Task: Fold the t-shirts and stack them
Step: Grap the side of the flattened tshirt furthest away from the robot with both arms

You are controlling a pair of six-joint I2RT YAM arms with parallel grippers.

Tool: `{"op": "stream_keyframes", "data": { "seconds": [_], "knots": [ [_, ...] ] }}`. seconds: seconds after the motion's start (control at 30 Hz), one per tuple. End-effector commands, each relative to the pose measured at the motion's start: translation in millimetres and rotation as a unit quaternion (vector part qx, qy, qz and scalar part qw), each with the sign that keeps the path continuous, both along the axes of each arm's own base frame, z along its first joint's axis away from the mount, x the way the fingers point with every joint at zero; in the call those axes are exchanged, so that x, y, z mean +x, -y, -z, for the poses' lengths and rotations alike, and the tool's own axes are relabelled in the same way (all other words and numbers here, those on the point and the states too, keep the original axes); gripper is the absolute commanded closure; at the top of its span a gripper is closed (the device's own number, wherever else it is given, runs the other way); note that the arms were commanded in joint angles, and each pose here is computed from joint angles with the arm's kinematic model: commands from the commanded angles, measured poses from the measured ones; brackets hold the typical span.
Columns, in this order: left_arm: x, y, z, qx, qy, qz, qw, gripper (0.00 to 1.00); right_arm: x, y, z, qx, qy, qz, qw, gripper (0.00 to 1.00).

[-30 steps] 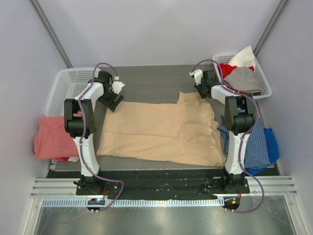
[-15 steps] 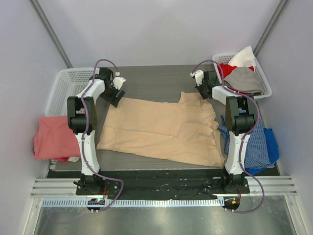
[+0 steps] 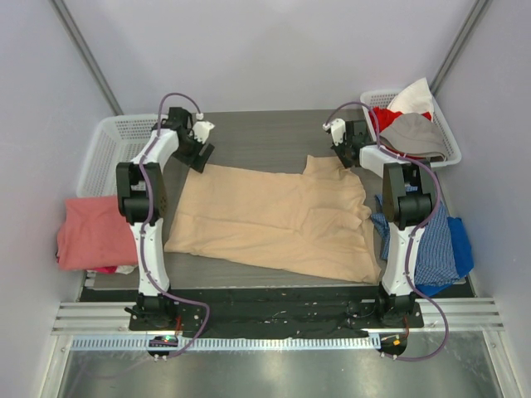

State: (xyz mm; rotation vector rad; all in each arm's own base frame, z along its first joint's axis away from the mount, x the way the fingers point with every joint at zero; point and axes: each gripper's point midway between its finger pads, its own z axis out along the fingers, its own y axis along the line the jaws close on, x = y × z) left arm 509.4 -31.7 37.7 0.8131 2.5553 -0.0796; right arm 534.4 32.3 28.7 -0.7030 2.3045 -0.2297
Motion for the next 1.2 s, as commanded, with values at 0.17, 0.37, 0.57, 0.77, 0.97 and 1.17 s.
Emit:
{"op": "stream_keyframes", "data": {
  "seconds": [0.17,0.37,0.57,0.77,0.97,1.17],
  "knots": [
    [29.2,9.7,-18.6,-0.026,0.03,-0.002,0.999,0.23,-35.6,11.1,26.7,-0.014,-0.068,0.005,0.998,0.99],
    [28.8,11.5,-9.4,-0.028,0.019,0.0,0.999,0.23,-36.3,10.6,27.8,-0.013,-0.067,0.004,0.998,0.99],
    [23.4,13.2,-1.1,-0.033,0.005,0.001,0.999,0.23,-36.8,11.4,29.6,-0.012,-0.069,0.006,0.998,0.99],
    [17.5,12.8,15.2,-0.031,-0.018,0.003,0.999,0.23,-37.0,10.6,29.6,-0.012,-0.068,0.005,0.998,0.99],
    [15.1,12.7,28.4,-0.028,-0.037,0.001,0.999,0.26,-38.3,12.0,27.8,-0.014,-0.067,0.004,0.998,0.99],
    [10.4,13.1,34.0,-0.026,-0.058,0.008,0.998,0.32,-40.4,10.8,28.5,-0.011,-0.068,0.002,0.998,0.99]
  ]
}}
